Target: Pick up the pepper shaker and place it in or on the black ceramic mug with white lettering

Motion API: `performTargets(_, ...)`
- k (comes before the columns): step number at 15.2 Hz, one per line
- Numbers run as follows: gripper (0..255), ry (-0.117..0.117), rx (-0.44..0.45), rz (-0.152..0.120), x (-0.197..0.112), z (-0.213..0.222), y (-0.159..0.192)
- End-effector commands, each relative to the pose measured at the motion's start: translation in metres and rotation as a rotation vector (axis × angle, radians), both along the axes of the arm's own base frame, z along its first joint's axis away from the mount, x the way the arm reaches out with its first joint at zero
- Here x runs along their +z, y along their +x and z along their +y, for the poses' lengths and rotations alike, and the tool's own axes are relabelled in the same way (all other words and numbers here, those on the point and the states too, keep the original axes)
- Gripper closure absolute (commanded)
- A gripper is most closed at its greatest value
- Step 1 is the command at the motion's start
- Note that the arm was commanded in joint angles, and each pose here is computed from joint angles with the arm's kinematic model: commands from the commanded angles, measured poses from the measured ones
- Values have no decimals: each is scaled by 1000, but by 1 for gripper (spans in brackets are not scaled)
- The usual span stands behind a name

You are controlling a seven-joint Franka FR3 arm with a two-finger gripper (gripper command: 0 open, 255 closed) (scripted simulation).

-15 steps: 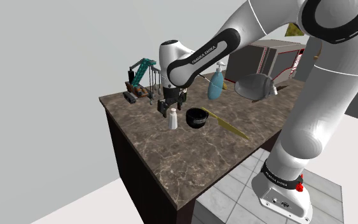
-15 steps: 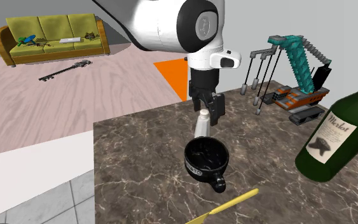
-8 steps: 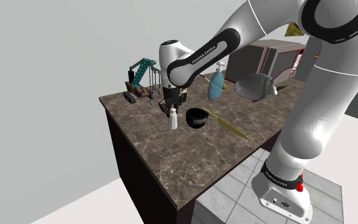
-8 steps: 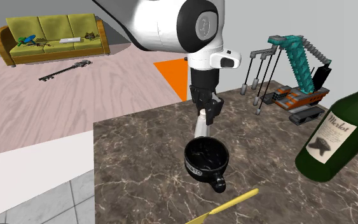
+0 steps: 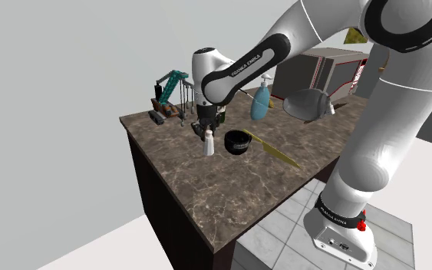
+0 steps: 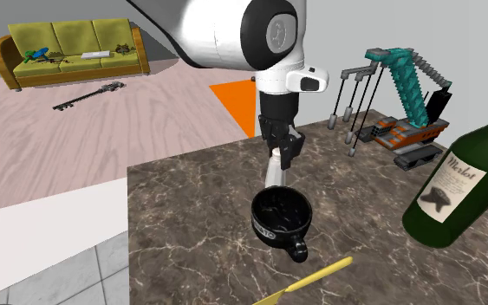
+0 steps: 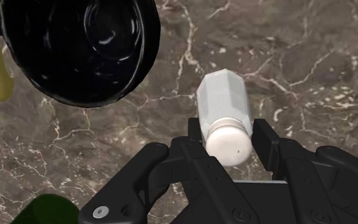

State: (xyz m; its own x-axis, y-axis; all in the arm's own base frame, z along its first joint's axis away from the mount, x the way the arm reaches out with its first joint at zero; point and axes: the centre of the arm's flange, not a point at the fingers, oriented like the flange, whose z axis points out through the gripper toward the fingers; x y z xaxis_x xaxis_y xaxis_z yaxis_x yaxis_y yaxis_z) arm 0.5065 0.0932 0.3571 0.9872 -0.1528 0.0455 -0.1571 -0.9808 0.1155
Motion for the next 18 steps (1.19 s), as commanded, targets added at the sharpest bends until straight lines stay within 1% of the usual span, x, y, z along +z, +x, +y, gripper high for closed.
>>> performTargets(1,255,0,0,0,8,0,0)
performTargets(18,255,0,0,0,98,0,0)
